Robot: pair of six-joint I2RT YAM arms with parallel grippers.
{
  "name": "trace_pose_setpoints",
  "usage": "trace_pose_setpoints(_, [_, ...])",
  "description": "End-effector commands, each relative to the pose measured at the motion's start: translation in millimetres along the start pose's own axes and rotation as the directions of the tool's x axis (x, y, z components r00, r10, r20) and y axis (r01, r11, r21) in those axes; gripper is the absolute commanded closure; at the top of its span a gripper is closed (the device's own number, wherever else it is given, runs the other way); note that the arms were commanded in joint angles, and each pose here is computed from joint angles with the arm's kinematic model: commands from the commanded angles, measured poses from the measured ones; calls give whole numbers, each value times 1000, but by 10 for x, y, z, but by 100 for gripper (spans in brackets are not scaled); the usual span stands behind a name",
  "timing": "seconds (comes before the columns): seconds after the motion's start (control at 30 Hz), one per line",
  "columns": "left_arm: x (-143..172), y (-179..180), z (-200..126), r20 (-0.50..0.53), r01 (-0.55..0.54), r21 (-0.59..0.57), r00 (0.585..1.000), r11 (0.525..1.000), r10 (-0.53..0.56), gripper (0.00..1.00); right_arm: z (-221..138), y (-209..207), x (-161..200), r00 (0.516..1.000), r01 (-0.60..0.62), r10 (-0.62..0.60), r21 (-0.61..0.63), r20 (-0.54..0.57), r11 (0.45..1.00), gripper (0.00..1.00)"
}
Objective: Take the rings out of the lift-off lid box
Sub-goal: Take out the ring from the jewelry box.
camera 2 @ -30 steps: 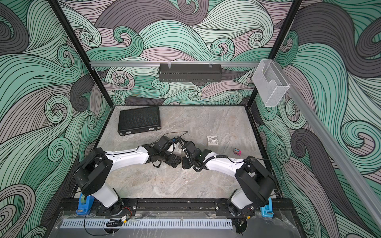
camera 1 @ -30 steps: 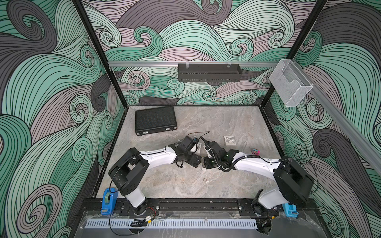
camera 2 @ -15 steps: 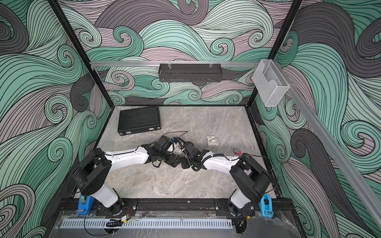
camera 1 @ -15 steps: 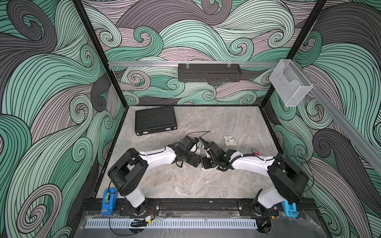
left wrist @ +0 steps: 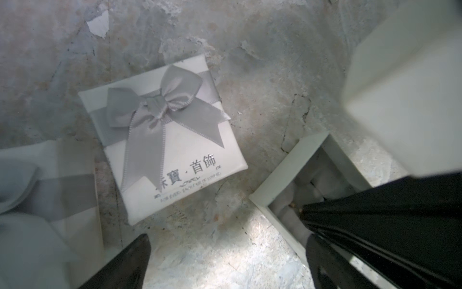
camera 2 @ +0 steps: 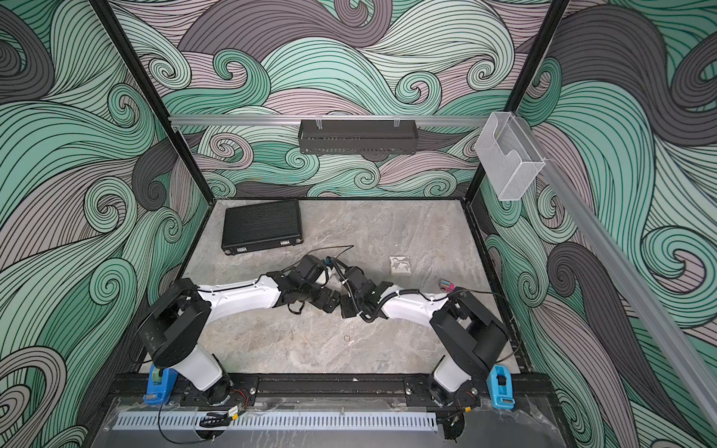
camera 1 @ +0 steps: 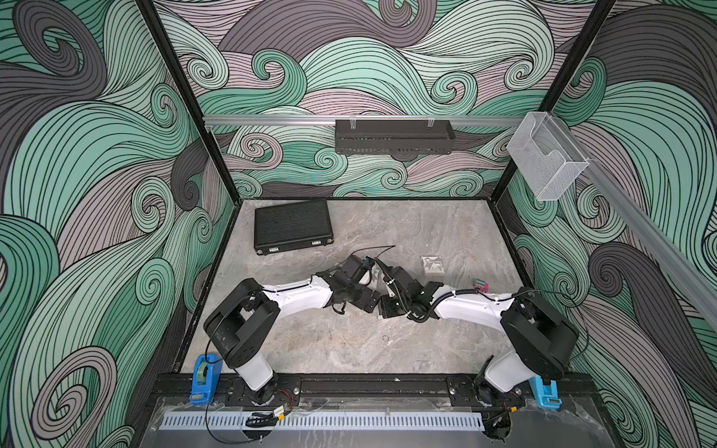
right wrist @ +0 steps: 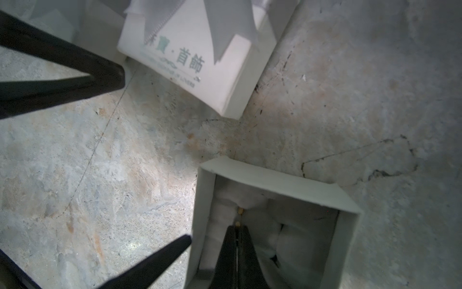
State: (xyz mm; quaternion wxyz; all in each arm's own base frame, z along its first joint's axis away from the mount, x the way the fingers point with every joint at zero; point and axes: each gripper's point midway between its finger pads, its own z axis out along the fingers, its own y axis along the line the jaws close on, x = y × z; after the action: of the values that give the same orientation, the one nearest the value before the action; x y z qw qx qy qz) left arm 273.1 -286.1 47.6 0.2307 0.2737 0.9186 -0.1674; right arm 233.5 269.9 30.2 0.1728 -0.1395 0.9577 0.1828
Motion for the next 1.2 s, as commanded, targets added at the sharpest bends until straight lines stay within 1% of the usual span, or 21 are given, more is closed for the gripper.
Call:
trace_pose_setpoints(0.0, [-97,-23,18,7,8,-5,1000,1000,-8,2,-91,70,-68,999,19,-18,-36,35,999,100])
trace_pose_setpoints(0.47, [-28,-12,97,-22,23,-6,999,1000,-23,2,-230,141,-102,996,42,-34,-87,87,995,100])
trace_pose_setpoints(0.9, [10,-4,131,-38,22,-9,999,1000,-23,2,-223,207,-86,994,28,-13,-145,106,989,100])
trace_pose_setpoints(1.17, [21,3,142,-44,23,-11,999,1000,-24,2,-244,208,-84,992,25,-5,-159,125,987,100])
